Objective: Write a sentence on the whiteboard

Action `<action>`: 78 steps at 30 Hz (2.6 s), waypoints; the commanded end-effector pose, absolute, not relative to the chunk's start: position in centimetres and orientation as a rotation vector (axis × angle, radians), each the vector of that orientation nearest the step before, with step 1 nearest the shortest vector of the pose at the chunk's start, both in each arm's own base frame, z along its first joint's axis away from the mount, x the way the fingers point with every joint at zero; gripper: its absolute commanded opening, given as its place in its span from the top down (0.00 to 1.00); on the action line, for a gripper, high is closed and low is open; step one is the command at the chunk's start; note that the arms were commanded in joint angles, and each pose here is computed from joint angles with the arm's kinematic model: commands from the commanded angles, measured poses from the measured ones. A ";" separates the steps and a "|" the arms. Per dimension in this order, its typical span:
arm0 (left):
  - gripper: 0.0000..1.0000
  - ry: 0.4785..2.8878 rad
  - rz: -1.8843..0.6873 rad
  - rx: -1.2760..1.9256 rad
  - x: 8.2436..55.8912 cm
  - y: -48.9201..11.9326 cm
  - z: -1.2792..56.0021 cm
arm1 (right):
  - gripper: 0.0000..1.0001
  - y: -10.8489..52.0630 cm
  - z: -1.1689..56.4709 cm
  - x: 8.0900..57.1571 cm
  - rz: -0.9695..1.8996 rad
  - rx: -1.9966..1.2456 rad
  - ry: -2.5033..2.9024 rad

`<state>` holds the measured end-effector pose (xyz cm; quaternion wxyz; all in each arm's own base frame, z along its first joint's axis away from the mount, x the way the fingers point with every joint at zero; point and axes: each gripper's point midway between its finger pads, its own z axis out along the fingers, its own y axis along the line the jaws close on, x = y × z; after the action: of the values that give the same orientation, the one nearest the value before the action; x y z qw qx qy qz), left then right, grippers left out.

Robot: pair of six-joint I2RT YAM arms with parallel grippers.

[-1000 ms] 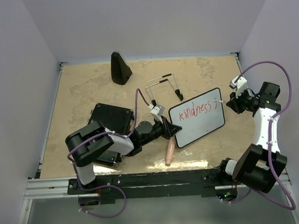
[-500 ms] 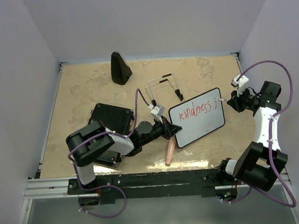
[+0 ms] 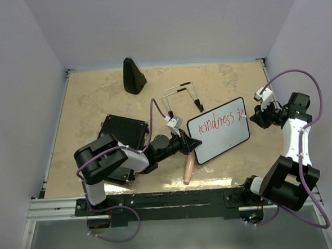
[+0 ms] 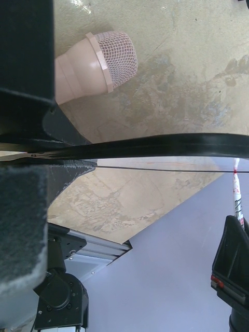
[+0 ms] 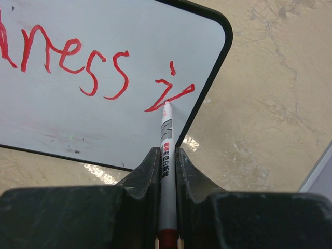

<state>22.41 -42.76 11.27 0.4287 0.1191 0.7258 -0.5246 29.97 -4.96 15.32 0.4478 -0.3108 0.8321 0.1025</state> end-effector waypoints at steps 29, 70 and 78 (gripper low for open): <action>1.00 1.818 -1.281 0.392 21.8 -42.8 10.1 | 1.00 -3.7 17.7 28.0 0.277 -0.886 2.017; 1.00 1.774 -1.269 0.089 26.0 -44.2 12.0 | 1.00 6.6 20.3 21.7 0.527 -1.278 1.751; 1.00 1.741 -1.283 0.071 25.6 -43.9 12.4 | 1.00 6.8 19.6 21.9 0.503 -1.375 1.719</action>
<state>24.69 -44.27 10.99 0.4308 0.0420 0.7340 -0.5233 21.64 6.61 19.30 0.4218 -0.5187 0.7120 0.2147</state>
